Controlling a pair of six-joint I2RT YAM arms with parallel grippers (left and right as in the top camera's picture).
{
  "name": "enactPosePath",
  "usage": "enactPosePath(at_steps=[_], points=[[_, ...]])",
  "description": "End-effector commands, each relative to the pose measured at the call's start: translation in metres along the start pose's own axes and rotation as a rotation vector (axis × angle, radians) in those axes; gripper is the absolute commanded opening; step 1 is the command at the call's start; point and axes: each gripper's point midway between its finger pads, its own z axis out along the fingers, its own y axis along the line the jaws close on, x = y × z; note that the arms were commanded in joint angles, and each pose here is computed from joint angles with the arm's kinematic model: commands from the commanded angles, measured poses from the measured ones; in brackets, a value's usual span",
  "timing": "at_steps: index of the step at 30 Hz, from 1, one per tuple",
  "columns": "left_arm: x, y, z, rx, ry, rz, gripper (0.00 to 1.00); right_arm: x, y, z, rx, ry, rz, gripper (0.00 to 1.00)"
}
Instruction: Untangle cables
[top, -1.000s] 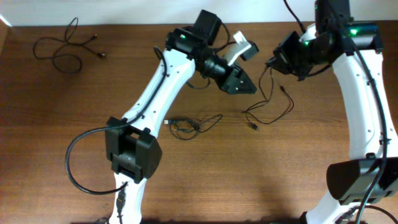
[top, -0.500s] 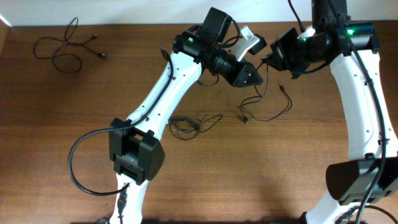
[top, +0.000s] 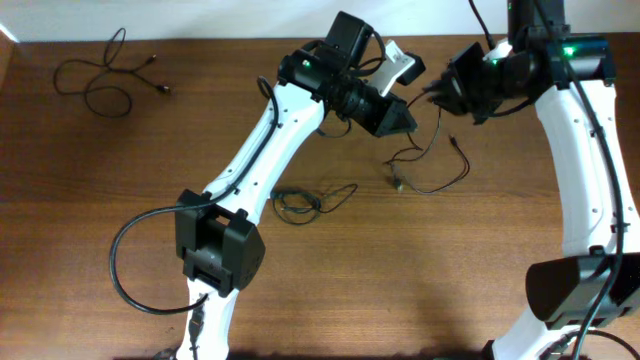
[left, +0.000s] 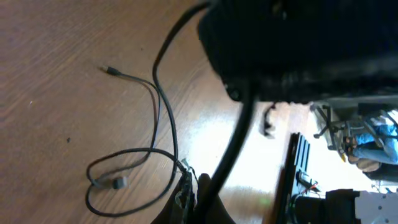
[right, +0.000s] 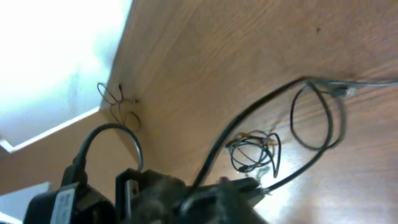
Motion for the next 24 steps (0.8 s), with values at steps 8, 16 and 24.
enactPosePath(at_steps=[8, 16, 24], points=[[-0.061, -0.057, -0.097, -0.17, -0.215, 0.163, 0.0, -0.02, -0.023, -0.017, 0.041, -0.023, -0.148, 0.47], [-0.076, -0.096, -0.134, -0.174, -0.313, 0.258, 0.0, -0.024, -0.042, -0.026, 0.079, -0.003, -0.273, 0.99], [-0.092, -0.116, -0.164, -0.217, -0.41, 0.31, 0.0, -0.008, -0.042, -0.026, 0.056, 0.071, -0.324, 0.99]])
